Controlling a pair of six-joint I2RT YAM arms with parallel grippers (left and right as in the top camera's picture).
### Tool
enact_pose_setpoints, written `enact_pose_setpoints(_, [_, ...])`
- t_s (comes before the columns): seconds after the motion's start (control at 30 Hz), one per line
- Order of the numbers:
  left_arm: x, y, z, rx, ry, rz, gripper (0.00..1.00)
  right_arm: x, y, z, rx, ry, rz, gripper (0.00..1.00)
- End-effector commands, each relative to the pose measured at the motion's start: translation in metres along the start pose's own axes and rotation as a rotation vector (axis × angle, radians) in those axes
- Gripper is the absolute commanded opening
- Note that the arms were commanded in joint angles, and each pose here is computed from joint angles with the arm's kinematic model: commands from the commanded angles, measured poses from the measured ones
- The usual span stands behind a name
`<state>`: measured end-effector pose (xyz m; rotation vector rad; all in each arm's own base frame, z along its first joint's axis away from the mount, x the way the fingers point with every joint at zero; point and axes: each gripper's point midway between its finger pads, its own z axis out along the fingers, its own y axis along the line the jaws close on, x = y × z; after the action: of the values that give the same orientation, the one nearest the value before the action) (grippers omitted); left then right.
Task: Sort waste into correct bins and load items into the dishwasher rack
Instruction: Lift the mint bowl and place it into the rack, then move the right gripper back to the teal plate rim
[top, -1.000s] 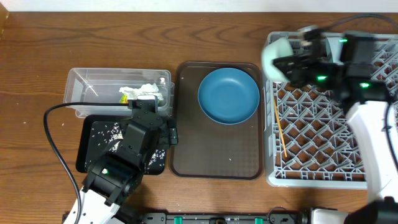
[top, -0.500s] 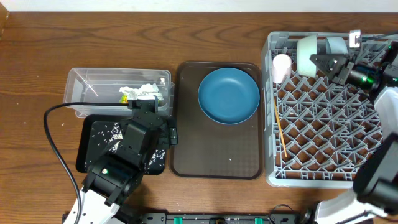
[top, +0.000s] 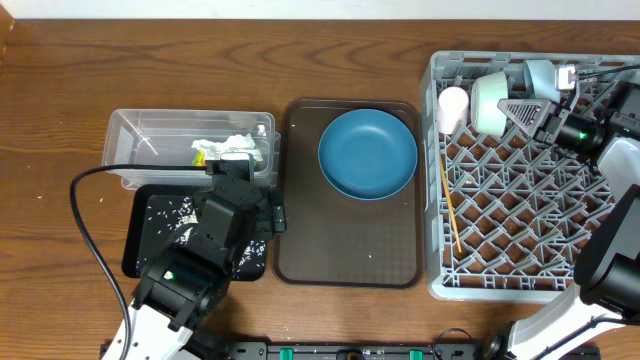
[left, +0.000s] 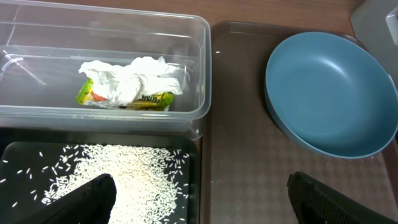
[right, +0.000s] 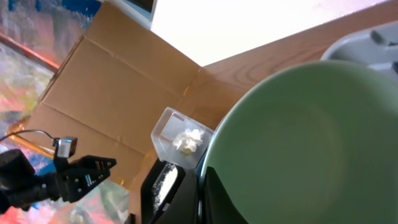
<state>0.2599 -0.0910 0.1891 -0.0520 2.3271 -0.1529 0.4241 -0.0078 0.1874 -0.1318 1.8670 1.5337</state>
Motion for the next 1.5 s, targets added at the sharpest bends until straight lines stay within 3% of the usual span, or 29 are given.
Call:
enact_pose_setpoints(0.0, [-0.008,-0.001,-0.004,0.004,-0.018,-0.017,0.91,0.000,-0.011,-0.010,0.061,-0.017,0.026,0.01])
enact_pose_setpoints(0.4, [-0.008,-0.001,-0.004,0.004,-0.018,-0.017,0.91,0.024,-0.055,-0.048,0.338,-0.030,0.271,0.01])
enact_pose_setpoints(0.57, [-0.008,-0.001,-0.004,0.004,-0.018,-0.017,0.91,0.036,-0.054,-0.057,0.351,-0.018,0.314,0.02])
enact_pose_setpoints(0.77, [-0.008,-0.001,-0.004,0.004,-0.018,-0.017,0.91,0.048,-0.050,-0.066,0.366,-0.009,0.380,0.25])
enact_pose_setpoints(0.83, [-0.008,-0.001,-0.004,0.004,-0.018,-0.017,0.91,0.054,-0.051,-0.072,0.406,0.003,0.406,0.36])
enact_pose_setpoints(0.93, [-0.008,-0.001,-0.004,0.004,-0.018,-0.017,0.91,0.061,-0.053,-0.082,0.492,0.027,0.424,0.66])
enact_pose_setpoints(0.97, [-0.008,-0.001,-0.004,0.004,-0.018,-0.017,0.91,0.061,-0.052,-0.085,0.515,0.031,0.420,0.97])
enact_pose_setpoints(1.27, [-0.008,-0.001,-0.004,0.004,-0.018,-0.017,0.91,0.036,-0.009,-0.118,0.762,-0.034,0.306,0.99])
enact_pose_setpoints(1.47, [-0.008,-0.001,-0.004,0.004,-0.018,-0.017,0.91,0.020,0.040,-0.118,0.912,-0.051,0.097,0.99])
